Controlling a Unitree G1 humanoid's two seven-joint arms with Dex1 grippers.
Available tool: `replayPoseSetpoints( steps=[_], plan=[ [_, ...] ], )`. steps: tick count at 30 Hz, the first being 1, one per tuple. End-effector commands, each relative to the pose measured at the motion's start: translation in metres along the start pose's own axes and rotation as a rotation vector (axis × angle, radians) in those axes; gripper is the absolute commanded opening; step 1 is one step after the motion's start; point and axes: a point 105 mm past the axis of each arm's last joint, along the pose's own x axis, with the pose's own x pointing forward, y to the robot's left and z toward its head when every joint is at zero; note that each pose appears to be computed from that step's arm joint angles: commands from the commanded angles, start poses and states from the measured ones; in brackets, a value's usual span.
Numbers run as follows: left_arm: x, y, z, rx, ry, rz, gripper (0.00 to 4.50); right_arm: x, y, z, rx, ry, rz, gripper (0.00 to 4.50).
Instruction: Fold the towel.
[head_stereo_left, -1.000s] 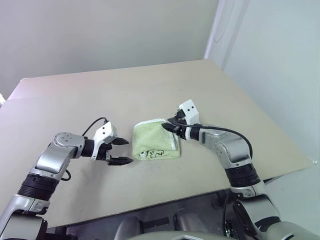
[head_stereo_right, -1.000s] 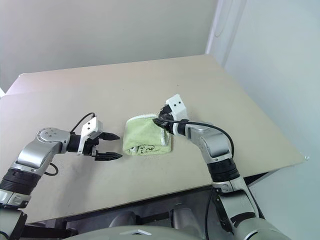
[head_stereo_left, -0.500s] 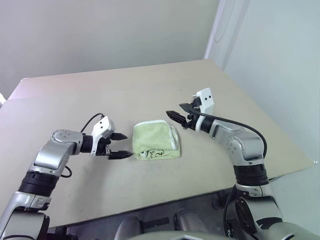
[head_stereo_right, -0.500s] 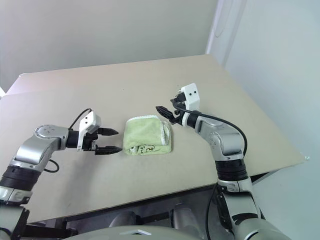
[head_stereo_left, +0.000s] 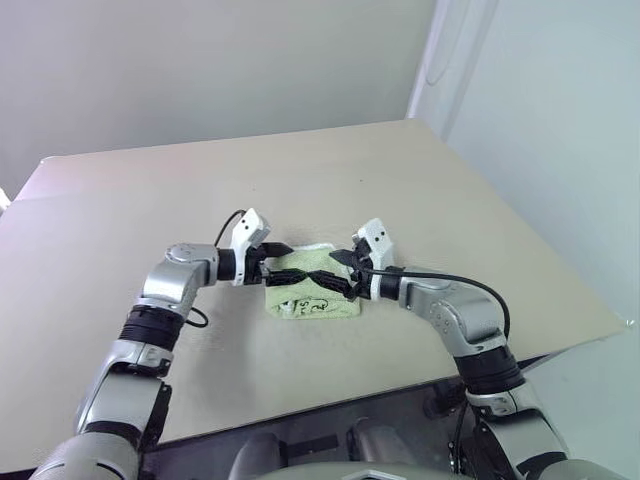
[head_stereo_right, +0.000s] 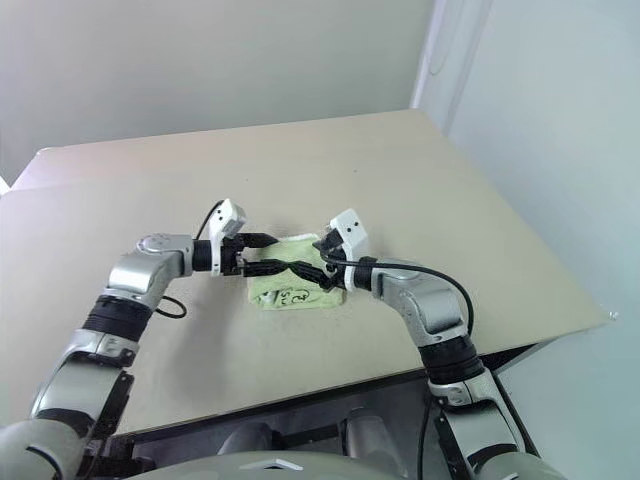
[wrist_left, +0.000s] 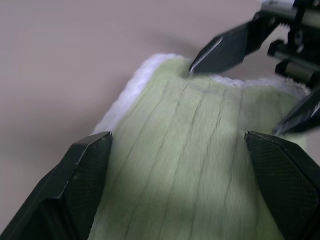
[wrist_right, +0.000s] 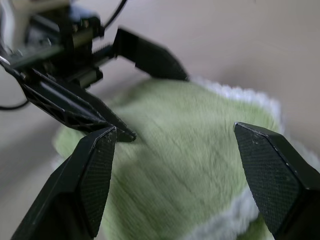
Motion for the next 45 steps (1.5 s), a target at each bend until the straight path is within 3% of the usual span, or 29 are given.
replayPoseSetpoints(
  steps=[1, 5, 13, 19, 24, 26, 29, 35, 38, 45],
  plan=[
    [0.006, -0.013, -0.008, 0.051, 0.063, -0.058, 4.5, 0.002, -0.002, -0.024, -0.092, 0.095, -0.033, 3.89],
    [0.007, -0.022, -0.032, 0.069, 0.14, -0.094, 4.5, -0.001, -0.001, -0.053, -0.144, 0.199, -0.044, 3.89],
    [0.013, -0.02, -0.041, 0.074, 0.134, -0.065, 4.5, -0.004, -0.006, -0.053, -0.179, 0.209, -0.065, 3.89],
    [0.011, -0.011, -0.003, 0.045, -0.007, -0.021, 4.5, -0.007, -0.007, -0.021, -0.15, 0.069, -0.046, 3.89],
    [-0.006, -0.021, 0.028, 0.067, -0.129, -0.082, 4.5, -0.013, -0.009, -0.003, -0.049, -0.038, -0.019, 3.89],
    [-0.014, -0.026, 0.032, 0.06, -0.139, -0.113, 4.5, -0.016, -0.009, -0.001, -0.034, -0.058, -0.011, 3.89],
    [-0.028, -0.028, 0.032, 0.06, -0.116, -0.104, 4.5, -0.019, -0.011, 0.005, -0.033, -0.08, -0.007, 4.47],
    [-0.07, -0.026, 0.025, 0.09, -0.065, -0.033, 4.5, -0.031, 0.002, 0.033, -0.114, -0.149, 0.052, 4.47],
    [-0.089, -0.028, 0.013, 0.132, -0.023, 0.01, 4.5, -0.033, 0.019, 0.034, -0.236, -0.107, 0.125, 4.47],
    [-0.1, -0.032, -0.006, 0.151, 0.026, 0.057, 4.5, -0.028, 0.048, -0.001, -0.515, 0.098, 0.304, 4.47]
  ],
)
